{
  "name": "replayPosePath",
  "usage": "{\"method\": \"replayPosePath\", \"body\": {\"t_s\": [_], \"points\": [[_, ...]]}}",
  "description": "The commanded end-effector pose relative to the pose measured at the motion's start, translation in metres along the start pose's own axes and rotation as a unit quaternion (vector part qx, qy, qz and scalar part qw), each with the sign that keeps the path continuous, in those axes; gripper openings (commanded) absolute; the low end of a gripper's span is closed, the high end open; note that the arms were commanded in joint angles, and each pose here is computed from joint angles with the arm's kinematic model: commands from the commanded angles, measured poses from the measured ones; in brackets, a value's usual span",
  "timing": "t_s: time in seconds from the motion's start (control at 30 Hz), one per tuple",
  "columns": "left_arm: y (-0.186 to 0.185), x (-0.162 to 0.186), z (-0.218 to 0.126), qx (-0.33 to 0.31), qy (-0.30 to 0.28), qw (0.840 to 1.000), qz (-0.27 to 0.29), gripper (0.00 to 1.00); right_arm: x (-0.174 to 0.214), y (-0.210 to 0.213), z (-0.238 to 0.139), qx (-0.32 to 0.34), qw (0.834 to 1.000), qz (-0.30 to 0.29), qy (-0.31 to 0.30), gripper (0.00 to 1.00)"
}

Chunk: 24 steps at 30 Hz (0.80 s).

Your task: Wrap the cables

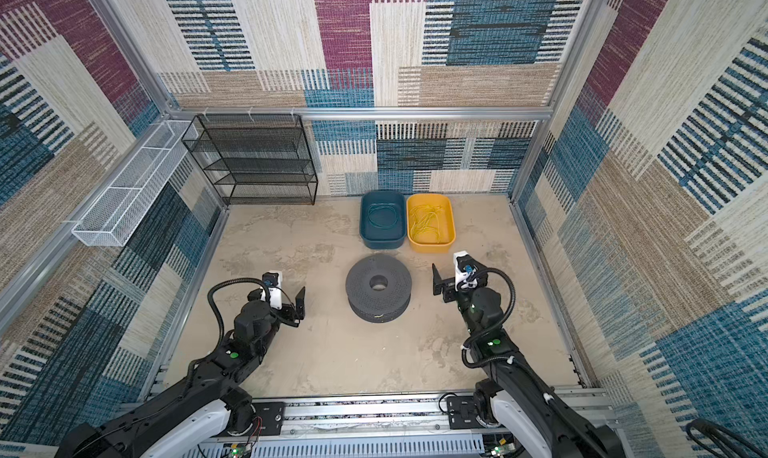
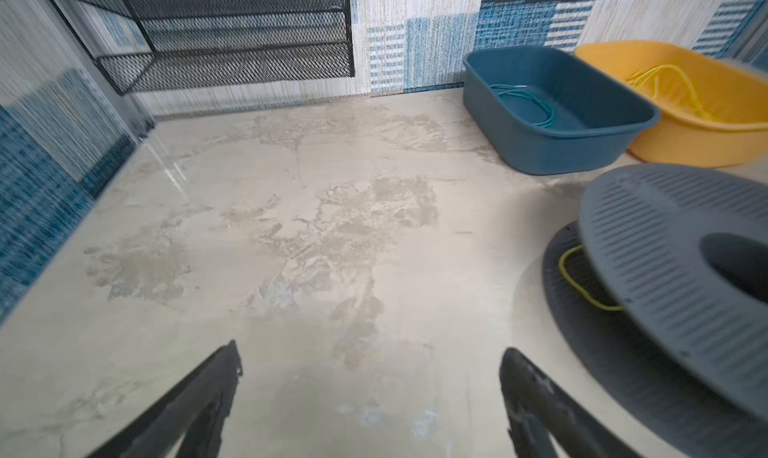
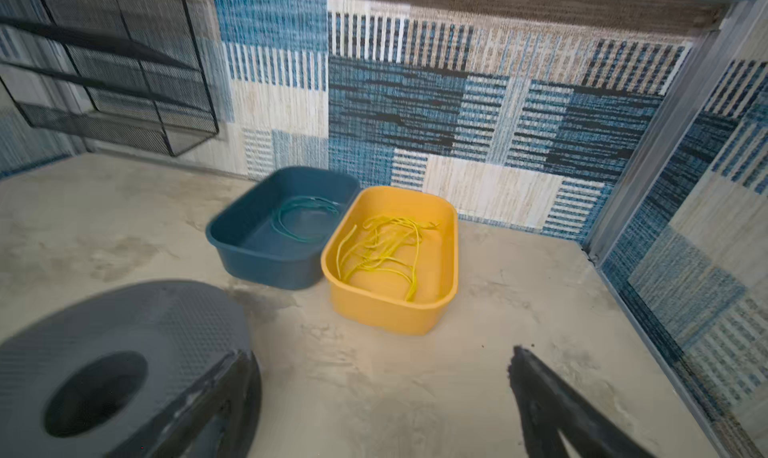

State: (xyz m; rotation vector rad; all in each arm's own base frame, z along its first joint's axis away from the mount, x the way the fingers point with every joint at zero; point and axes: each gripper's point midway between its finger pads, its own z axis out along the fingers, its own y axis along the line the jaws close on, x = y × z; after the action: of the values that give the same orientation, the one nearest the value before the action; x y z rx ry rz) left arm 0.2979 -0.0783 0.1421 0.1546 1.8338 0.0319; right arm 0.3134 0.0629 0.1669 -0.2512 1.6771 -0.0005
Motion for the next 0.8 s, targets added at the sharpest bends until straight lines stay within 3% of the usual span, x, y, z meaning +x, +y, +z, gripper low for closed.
{"method": "replayPosePath", "body": {"t_s": [0.0, 0.1, 0.17, 0.27, 0.33, 0.4, 0.53, 0.67, 0.77], "points": [[0.028, -0.048, 0.005, -0.067, -0.102, 0.992, 0.016, 0.99, -0.034, -0.020, 0.000, 0.052, 0.993, -0.022, -0.104, 0.99], [0.051, -0.027, 0.021, -0.097, -0.088, 0.991, 0.012, 0.99, -0.016, -0.024, 0.012, 0.051, 0.994, 0.000, -0.095, 0.99], [0.058, -0.009, 0.036, -0.092, -0.060, 0.994, 0.018, 0.99, -0.011, -0.029, 0.011, 0.043, 0.993, 0.019, -0.110, 0.99], [0.066, -0.001, 0.048, -0.085, -0.065, 0.994, 0.021, 0.99, -0.003, -0.036, 0.013, 0.053, 0.992, 0.022, -0.109, 0.99], [0.077, 0.016, 0.061, -0.081, -0.052, 0.995, -0.010, 0.99, 0.006, -0.042, 0.018, 0.059, 0.992, 0.035, -0.104, 0.99], [0.081, 0.019, 0.070, -0.075, -0.069, 0.995, -0.017, 0.99, 0.011, -0.056, 0.023, 0.086, 0.990, 0.057, -0.099, 1.00], [0.080, 0.025, 0.084, -0.058, 0.001, 0.998, -0.028, 0.99, 0.028, -0.072, 0.051, 0.094, 0.991, 0.093, -0.036, 0.99], [0.076, 0.030, 0.106, -0.020, 0.058, 0.998, -0.027, 0.99, 0.028, -0.076, 0.051, 0.096, 0.990, 0.099, -0.039, 0.99], [0.078, 0.029, 0.107, -0.021, 0.050, 0.998, -0.032, 0.99, 0.028, -0.076, 0.051, 0.096, 0.990, 0.098, -0.039, 0.99]]}}
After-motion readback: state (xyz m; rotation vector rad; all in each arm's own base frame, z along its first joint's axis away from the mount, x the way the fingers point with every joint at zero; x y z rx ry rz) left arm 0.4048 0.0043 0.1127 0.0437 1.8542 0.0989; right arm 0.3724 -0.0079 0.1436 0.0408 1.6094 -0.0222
